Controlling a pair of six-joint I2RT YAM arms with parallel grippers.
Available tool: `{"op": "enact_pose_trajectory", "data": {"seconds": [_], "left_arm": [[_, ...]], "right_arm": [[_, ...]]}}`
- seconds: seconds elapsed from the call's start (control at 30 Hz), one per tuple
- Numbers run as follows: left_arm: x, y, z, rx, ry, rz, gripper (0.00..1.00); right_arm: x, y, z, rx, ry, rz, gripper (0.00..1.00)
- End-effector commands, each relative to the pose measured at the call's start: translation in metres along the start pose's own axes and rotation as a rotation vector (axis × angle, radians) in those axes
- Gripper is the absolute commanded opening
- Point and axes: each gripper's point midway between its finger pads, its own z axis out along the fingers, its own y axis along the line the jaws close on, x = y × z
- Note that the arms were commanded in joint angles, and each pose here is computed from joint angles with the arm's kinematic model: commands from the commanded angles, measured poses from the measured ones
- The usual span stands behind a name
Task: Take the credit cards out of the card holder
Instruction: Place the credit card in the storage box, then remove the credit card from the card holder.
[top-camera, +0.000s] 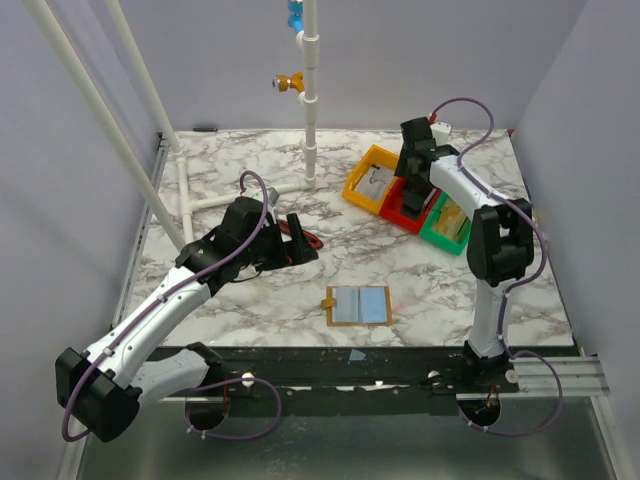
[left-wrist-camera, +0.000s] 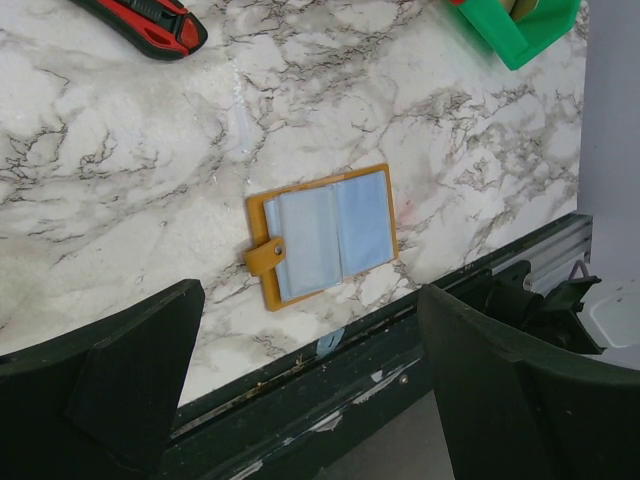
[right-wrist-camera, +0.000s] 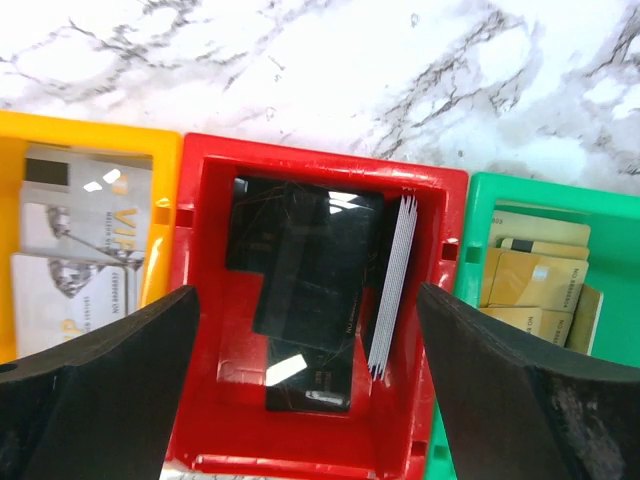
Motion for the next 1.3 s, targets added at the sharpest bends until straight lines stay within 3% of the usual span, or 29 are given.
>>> {"op": "enact_pose_trajectory", "data": {"seconds": [0.0, 0.53, 0.97, 1.27], "left_arm": [[-0.010, -0.007, -0.003, 0.009, -0.027, 0.009, 0.91], [-0.007, -0.003, -0.002, 0.005, -0.022, 0.011, 0.91], [0.010, 0.008, 0.016, -0.009, 0.017, -0.013, 0.92], [0.032, 0.016, 0.031, -0.038, 0.048, 0.004, 0.93]], "right_arm": [[-0.025, 0.000, -0.029, -0.058, -0.039, 0.052, 0.96], [-0.043, -0.007, -0.110, -0.270, -0.096, 0.141, 1.00], [0.007, -0.016, -0.163, -0.486, -0.042, 0.185, 1.00], [0.070, -0.010, -0.190, -0.619, 0.063, 0.151, 1.00]]}}
